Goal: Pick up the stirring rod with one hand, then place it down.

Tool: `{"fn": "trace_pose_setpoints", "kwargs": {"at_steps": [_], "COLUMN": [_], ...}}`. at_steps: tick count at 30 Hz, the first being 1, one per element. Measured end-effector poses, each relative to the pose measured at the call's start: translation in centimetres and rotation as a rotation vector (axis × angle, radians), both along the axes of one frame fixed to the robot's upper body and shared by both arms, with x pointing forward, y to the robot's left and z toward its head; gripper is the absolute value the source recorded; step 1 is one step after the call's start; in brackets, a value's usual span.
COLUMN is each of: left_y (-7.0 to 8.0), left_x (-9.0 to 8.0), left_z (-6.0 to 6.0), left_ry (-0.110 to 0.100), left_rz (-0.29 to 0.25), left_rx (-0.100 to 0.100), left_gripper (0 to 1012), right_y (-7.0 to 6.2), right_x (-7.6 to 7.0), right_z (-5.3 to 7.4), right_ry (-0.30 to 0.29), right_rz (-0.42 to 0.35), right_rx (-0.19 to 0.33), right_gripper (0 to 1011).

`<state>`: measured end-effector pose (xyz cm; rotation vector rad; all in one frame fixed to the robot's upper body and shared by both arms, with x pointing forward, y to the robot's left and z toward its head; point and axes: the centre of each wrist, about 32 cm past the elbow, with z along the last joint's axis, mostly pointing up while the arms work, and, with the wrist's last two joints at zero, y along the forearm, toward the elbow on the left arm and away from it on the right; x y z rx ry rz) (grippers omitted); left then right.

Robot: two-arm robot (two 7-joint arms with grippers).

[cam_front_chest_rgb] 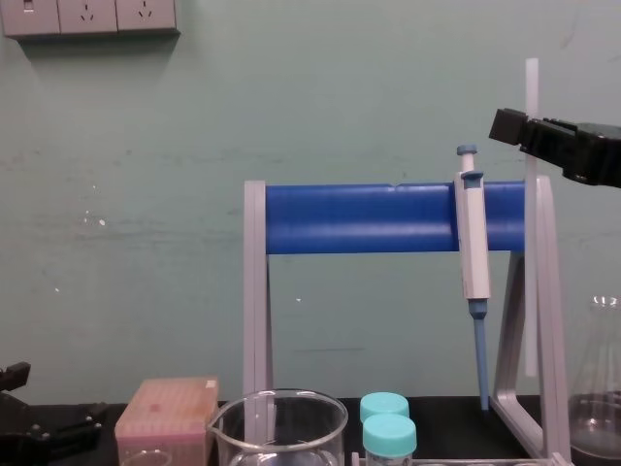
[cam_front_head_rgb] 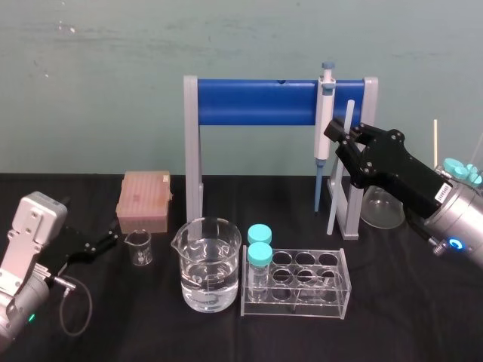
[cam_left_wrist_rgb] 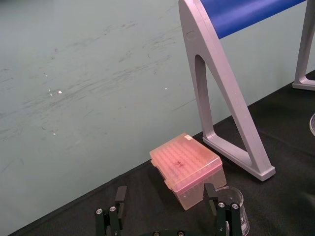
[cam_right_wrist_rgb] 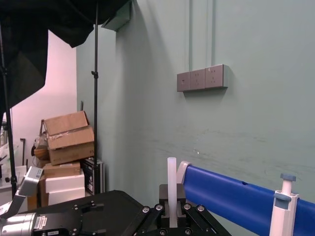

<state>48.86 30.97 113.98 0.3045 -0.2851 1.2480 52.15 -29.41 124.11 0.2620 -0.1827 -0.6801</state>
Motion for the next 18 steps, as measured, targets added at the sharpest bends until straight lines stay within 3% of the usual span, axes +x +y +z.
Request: {"fn": "trace_pose_setpoints", "kwargs": {"at_steps": [18], "left_y": [0.00], "left_x": [0.00], "left_z": [0.00], "left_ry": [0.000], "left_rz": [0.000], "left_rx": [0.000], "left_gripper": [1000], "right_y": [-0.06], "right_x": [-0.14], "right_z": [-0.07], "right_ry": [0.006], "right_rz": [0.004], "right_rx": [0.004], "right_gripper": [71]}}
